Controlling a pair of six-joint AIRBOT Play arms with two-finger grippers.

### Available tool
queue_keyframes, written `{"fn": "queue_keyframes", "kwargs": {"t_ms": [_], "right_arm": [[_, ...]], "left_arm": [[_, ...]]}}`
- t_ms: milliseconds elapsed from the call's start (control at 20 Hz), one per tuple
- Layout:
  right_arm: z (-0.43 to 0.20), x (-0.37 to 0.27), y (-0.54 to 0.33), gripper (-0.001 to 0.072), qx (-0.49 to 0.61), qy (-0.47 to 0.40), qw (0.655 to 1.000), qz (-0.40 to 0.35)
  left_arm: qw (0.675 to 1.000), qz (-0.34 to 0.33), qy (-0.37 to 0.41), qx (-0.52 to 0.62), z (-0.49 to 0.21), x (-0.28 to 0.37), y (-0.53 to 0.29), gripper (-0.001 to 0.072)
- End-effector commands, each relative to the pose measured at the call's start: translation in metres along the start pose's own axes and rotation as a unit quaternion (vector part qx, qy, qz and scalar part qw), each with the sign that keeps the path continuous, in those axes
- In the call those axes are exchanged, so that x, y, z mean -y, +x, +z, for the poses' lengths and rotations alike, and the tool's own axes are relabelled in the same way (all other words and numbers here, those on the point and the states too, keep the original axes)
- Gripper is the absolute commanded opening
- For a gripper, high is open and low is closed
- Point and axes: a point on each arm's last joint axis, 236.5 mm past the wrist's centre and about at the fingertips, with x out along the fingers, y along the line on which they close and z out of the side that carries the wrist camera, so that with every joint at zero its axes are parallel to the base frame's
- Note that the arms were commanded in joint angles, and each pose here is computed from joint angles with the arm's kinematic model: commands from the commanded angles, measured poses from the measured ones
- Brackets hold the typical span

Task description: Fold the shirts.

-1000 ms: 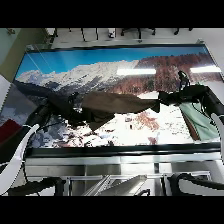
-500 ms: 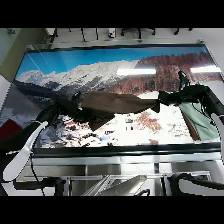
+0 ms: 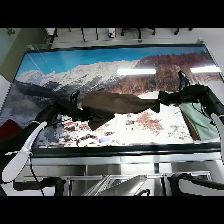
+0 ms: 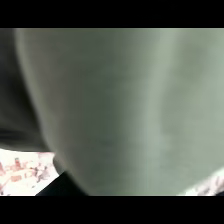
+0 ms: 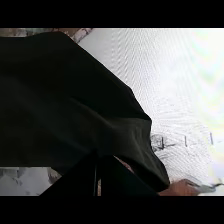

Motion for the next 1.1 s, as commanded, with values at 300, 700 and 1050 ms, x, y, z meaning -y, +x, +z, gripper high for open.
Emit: {"fn": "queue_keyframes", "kwargs": {"t_ms": [300,700,1050], "right_arm": [[0.093,-0.15,-0.223,0.0015,0.247,-0.123,0.952,0.131],[-0.007,-0.293,-0.527,0.0016,0.561,-0.335,0.751,0.089],[0.025,-0.249,-0.453,0.0016,0.46,-0.306,0.832,0.053]], "left_arm": [[0.883,-0.072,0.151,0.438,0.088,0.135,-0.382,0.0017],[0.602,0.035,0.242,0.76,-0.129,0.207,-0.717,0.0017],[0.75,0.12,0.145,0.634,-0.036,0.101,-0.608,0.0017]]}}
